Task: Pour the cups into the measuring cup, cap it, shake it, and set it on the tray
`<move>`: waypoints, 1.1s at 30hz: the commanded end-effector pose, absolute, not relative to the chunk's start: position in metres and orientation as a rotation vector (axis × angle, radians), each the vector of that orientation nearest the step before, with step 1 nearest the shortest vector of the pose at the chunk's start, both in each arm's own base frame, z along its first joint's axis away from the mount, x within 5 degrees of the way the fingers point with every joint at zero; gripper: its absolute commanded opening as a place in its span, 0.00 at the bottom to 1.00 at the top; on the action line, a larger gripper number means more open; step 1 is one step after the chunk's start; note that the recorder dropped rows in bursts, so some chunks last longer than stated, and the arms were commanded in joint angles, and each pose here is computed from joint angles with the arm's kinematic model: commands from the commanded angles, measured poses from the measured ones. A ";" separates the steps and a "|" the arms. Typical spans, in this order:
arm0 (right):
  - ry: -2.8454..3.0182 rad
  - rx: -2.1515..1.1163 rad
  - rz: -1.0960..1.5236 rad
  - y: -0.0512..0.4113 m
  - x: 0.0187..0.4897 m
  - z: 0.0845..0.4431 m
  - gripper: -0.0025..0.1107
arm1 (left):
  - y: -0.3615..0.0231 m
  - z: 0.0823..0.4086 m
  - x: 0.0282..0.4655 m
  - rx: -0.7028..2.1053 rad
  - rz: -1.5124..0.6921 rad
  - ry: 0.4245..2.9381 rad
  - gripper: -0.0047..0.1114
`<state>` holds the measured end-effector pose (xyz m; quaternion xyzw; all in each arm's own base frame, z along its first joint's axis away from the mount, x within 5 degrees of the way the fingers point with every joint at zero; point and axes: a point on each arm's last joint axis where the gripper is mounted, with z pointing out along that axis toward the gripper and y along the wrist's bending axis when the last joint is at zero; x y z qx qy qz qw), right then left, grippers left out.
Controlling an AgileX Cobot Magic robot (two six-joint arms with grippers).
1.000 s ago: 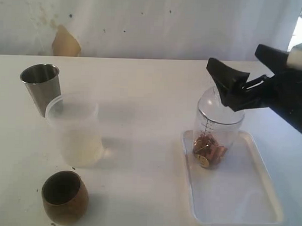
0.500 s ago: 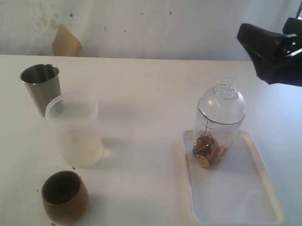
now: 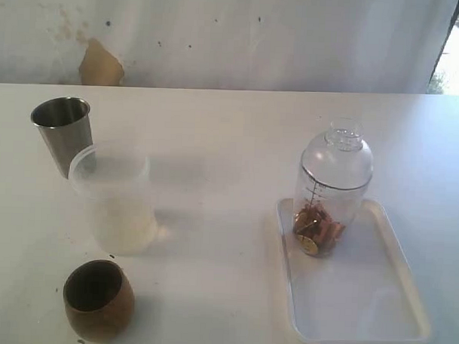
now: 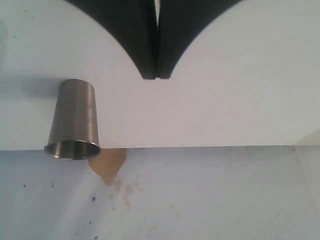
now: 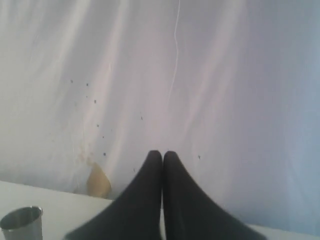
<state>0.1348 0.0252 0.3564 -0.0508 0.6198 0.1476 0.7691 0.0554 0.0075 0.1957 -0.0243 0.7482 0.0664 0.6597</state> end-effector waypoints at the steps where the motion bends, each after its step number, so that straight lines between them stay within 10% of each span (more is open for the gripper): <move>1: 1.241 -0.095 0.335 0.023 0.108 0.372 0.02 | 0.007 0.195 0.055 -0.053 0.146 1.687 0.04; 33: 0.951 -0.097 0.307 0.017 0.021 0.390 0.02 | 0.007 0.195 0.055 -0.053 0.146 1.687 0.04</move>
